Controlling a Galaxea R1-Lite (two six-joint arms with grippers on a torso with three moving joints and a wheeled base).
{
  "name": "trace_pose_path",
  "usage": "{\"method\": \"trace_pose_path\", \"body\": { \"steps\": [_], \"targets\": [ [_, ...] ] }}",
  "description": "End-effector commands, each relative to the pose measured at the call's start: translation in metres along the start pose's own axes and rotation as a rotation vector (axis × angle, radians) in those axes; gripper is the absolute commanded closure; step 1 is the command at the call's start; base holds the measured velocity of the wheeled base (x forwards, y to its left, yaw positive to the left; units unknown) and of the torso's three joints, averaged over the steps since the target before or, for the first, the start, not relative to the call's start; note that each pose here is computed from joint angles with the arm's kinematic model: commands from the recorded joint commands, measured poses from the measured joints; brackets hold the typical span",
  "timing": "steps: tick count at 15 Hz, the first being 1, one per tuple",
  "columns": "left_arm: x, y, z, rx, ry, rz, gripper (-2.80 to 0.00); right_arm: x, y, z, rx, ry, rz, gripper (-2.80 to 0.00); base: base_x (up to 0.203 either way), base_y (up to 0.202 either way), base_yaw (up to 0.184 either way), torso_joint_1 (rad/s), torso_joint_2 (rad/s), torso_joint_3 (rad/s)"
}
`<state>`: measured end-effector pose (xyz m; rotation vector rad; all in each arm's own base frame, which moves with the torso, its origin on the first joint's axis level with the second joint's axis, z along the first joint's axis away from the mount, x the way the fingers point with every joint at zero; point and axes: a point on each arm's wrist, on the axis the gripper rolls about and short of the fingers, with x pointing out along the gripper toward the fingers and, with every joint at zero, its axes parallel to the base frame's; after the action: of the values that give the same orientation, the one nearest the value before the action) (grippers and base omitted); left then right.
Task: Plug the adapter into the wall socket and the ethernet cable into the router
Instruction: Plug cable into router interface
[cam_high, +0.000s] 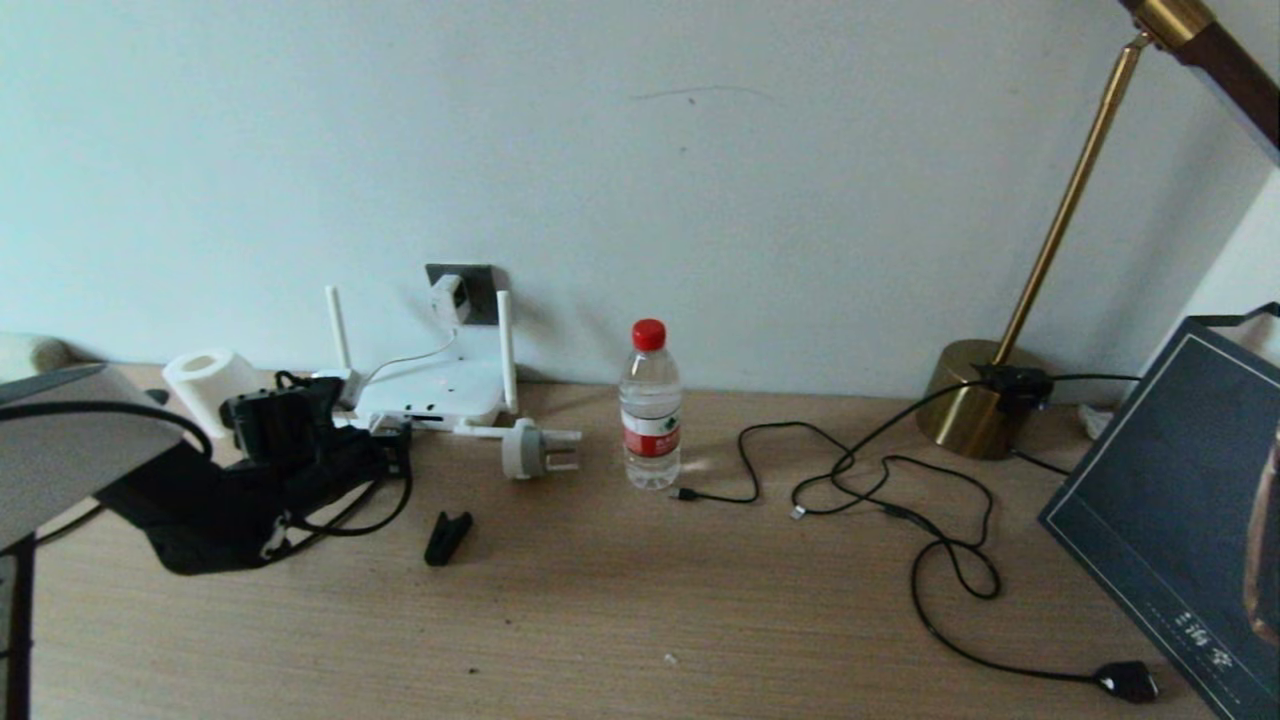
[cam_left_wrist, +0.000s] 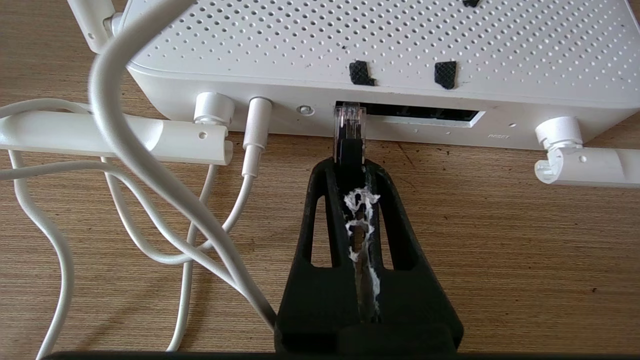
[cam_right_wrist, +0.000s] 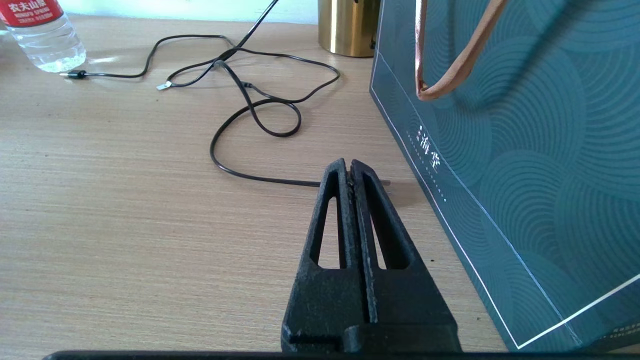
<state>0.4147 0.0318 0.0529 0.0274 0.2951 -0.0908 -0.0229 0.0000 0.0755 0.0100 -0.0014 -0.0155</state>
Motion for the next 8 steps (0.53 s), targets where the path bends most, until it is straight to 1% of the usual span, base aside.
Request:
{"method": "trace_pose_path", "body": {
  "steps": [1,8],
  "targets": [
    [-0.0006,0.0002,0.003,0.003,-0.015,0.0,0.0,0.0001,0.0,0.0,0.001,0.001,0.0,0.0,0.0,0.0,0.0,0.0,0.0,0.0],
    [-0.0013,0.0002,0.0052,0.004,-0.021,0.0,0.0,0.0001,0.0,0.0,0.0,0.001,0.0,0.0,0.0,0.0,0.0,0.0,0.0,0.0]
  ]
}}
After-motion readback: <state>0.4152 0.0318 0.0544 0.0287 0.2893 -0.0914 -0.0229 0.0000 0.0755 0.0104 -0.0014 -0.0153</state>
